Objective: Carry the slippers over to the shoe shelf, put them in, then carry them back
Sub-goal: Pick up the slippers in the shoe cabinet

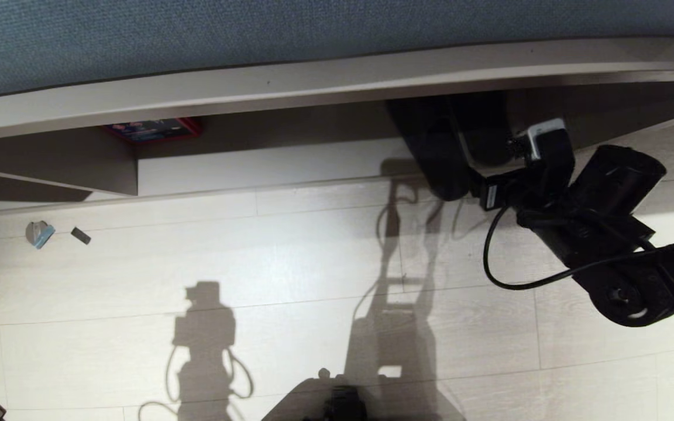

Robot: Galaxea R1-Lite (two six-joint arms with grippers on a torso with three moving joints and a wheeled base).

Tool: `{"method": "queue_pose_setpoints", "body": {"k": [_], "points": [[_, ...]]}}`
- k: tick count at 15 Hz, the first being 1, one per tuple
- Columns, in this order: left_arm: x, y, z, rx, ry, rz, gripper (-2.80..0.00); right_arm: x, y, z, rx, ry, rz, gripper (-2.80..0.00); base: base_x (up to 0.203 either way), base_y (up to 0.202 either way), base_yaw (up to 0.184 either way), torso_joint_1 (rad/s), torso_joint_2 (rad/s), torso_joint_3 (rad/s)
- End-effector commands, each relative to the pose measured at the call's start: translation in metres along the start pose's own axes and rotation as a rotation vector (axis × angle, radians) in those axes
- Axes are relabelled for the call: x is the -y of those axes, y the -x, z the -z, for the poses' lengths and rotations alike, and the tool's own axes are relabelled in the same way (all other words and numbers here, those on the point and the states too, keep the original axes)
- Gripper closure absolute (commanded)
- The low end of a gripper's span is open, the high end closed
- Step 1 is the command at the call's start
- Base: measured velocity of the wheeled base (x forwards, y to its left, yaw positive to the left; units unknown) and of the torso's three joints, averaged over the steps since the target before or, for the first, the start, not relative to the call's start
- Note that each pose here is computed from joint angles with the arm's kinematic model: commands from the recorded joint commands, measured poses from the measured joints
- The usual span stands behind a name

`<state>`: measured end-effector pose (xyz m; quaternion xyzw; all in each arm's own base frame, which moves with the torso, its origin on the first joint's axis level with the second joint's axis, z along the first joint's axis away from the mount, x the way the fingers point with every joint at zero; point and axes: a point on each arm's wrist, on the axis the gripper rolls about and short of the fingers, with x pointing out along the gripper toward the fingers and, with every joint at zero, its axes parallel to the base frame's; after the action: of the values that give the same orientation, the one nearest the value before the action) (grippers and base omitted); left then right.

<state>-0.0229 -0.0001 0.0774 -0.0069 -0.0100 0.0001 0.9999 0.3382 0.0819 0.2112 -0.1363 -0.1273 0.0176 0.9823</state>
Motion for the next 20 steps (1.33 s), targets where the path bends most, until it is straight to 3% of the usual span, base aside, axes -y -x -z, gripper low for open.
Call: {"method": "queue_pose_setpoints", "body": {"k": [1,12,20], "points": [[0.0,0.0,0.002,-0.006,0.001,0.0,0.0,-0.011,-0.027,0.018,0.01,-0.001,0.026,-2.8,0.0,0.0,0.0,0.0,0.0,0.0],[0.0,0.0,0.002,-0.006,0.001,0.0,0.0,-0.023,-0.087,0.031,0.069,-0.04,0.168,-2.8,0.0,0.0,0.0,0.0,0.0,0.0],[0.0,0.0,0.002,-0.006,0.0,0.0,0.0,-0.016,-0.102,0.001,0.188,-0.097,0.235,-2.8,0.0,0.0,0.0,0.0,0.0,0.0]]}}
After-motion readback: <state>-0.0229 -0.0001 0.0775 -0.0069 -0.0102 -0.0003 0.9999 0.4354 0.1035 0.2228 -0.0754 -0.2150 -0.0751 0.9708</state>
